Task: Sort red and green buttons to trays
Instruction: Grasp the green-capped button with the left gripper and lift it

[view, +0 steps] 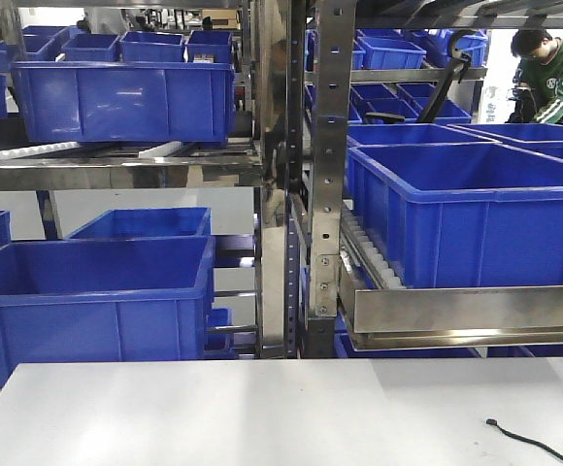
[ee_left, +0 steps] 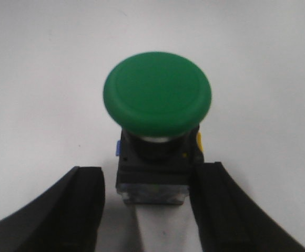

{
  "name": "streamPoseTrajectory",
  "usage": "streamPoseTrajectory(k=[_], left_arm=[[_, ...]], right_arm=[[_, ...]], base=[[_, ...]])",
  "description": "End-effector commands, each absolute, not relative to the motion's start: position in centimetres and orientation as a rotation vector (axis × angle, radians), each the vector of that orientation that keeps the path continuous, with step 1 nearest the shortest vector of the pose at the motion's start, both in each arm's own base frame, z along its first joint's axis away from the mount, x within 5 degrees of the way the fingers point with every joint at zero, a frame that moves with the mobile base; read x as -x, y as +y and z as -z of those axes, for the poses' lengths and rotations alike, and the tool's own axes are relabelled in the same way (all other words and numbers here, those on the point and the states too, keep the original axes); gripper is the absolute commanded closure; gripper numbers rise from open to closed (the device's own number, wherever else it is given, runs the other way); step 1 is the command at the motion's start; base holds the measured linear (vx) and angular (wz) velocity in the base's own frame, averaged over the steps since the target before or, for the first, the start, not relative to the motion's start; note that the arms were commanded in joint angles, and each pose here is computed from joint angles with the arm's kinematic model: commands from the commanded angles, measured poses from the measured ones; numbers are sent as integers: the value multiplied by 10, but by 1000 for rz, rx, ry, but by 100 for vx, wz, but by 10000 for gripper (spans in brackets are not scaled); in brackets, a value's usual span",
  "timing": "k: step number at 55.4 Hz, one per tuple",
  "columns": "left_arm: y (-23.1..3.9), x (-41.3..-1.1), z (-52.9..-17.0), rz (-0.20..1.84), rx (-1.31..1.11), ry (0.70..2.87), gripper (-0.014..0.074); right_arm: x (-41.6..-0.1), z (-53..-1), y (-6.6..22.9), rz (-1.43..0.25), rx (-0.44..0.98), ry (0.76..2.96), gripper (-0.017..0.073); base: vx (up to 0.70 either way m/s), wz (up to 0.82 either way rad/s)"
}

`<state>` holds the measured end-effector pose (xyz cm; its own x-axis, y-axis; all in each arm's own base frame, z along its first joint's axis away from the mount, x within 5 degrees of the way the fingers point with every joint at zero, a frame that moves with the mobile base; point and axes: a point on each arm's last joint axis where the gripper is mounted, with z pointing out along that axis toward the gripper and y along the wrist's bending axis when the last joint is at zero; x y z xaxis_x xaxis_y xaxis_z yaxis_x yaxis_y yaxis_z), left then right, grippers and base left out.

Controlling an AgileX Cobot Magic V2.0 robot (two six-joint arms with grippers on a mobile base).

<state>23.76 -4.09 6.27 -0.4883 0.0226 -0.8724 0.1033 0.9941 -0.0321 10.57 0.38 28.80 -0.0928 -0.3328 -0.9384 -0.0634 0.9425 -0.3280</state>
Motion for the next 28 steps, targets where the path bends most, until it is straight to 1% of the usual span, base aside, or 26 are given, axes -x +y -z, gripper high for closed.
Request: streamPoseTrajectory(k=[1,7,28], left_arm=[[-41,-254,-89,101,-37,1837,68],[-43,-262,-87,103,-35,1866,50],[-51,-300,-89,115,-22,1930,48]], right_arm=[[-108,-303,8,220,335,1564,568],[-108,-303,8,220,335,1564,568],[-108,-303,8,214,330,1565,568]], base=[[0,0],[0,0],[0,0]])
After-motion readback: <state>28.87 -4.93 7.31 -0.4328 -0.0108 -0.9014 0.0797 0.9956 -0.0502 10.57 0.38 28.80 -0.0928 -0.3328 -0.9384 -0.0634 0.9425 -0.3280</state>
